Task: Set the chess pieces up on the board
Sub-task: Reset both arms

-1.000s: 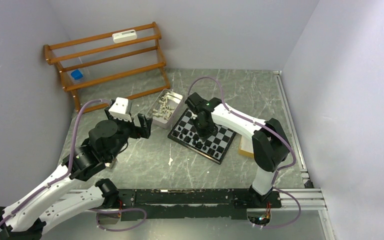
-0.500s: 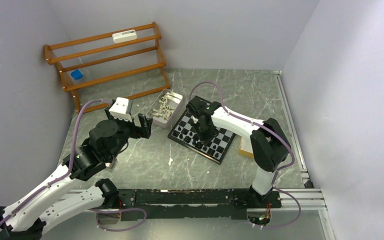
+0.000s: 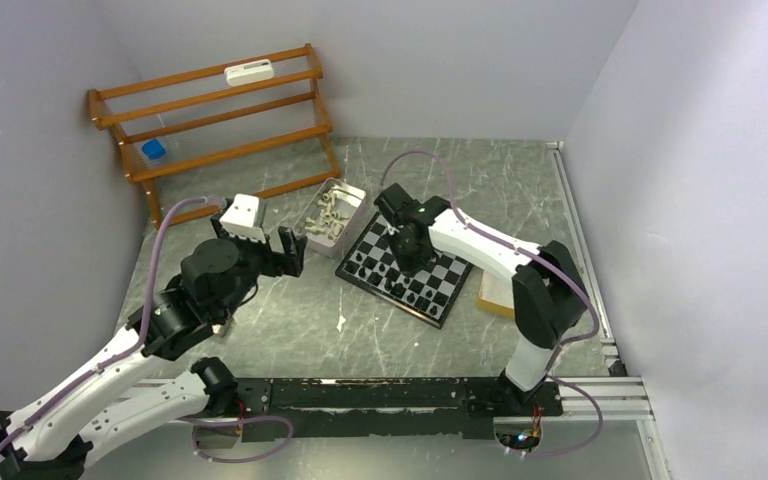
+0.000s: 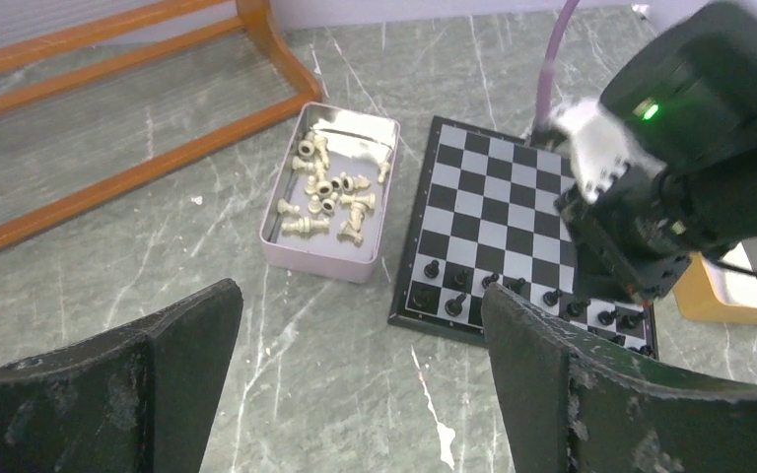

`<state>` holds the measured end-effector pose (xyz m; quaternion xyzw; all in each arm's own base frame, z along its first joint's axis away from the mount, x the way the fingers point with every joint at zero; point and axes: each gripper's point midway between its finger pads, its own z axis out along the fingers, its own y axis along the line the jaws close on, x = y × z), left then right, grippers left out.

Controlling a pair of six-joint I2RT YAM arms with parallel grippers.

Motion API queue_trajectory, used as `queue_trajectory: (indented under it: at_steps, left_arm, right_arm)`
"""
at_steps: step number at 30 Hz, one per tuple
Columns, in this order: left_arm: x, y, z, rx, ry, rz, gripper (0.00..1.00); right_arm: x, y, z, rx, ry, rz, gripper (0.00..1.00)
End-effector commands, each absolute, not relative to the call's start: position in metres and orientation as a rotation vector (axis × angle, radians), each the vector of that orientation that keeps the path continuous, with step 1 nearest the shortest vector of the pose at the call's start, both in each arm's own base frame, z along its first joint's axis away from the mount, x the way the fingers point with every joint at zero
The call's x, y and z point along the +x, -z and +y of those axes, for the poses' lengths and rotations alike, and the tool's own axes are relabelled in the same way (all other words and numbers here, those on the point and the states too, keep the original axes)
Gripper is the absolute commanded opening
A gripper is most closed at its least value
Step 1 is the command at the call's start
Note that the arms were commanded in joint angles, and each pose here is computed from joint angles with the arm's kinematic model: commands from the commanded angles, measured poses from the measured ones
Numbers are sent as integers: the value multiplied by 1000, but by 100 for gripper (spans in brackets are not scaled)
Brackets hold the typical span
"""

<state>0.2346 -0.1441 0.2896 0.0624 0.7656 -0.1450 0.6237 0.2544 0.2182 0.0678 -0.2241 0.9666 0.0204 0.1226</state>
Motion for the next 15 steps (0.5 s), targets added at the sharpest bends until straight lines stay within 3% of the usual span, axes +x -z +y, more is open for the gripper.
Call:
queue_trajectory:
  at_steps: [1,4,6,7,8,15]
  left_arm:
    - [235,-276,-159,181,370,1820,97]
    - [227,-281,-171,224,431,1882,97]
    - [219,-289,-180,264,492,1902,97]
    - [214,-293,-184,276,528,1908,97]
    - [210,-299,-187,286,564,1908,97]
    - [181,-335,-195,336,773,1810,97]
  right_arm:
    - [286,-137,235,-515,-177,2598,13]
    - [285,-177,242,-455,-317,2460,30]
    - [281,-205,243,-410,-414,2352,58]
    - [278,-218,240,-385,-450,2304,85]
    - [273,-227,237,-367,-478,2264,98]
    - [247,-280,201,-128,-602,2034,100]
